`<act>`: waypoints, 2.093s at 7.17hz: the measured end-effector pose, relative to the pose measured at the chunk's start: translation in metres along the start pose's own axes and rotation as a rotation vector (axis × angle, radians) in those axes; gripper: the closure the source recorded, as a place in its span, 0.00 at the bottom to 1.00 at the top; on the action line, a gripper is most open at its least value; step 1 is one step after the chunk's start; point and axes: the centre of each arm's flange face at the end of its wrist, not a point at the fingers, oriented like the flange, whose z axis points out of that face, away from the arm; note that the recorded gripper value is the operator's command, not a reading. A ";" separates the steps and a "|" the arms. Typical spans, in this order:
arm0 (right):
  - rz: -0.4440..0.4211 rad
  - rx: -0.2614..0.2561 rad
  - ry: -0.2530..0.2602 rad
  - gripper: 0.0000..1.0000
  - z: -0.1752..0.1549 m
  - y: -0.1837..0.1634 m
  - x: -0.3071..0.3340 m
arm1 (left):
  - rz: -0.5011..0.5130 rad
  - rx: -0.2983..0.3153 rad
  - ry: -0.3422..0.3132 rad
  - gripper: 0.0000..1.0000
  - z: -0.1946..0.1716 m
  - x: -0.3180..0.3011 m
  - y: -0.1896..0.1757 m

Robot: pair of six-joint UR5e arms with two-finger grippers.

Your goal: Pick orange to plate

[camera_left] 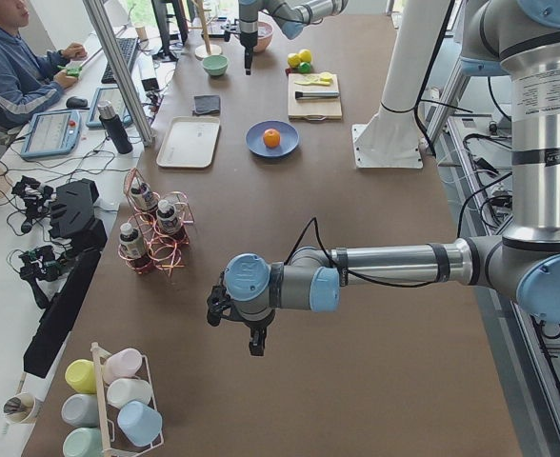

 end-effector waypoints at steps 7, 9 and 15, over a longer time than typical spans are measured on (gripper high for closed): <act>-0.053 -0.144 0.018 0.00 0.000 0.138 0.421 | 0.034 0.024 -0.013 0.02 -0.015 0.011 -0.005; 0.002 -0.167 0.021 0.00 0.008 0.161 0.449 | 0.031 0.025 -0.013 0.02 -0.015 0.009 -0.003; 0.013 -0.173 0.017 0.00 0.011 0.162 0.454 | 0.014 0.034 -0.014 0.02 -0.019 0.006 -0.004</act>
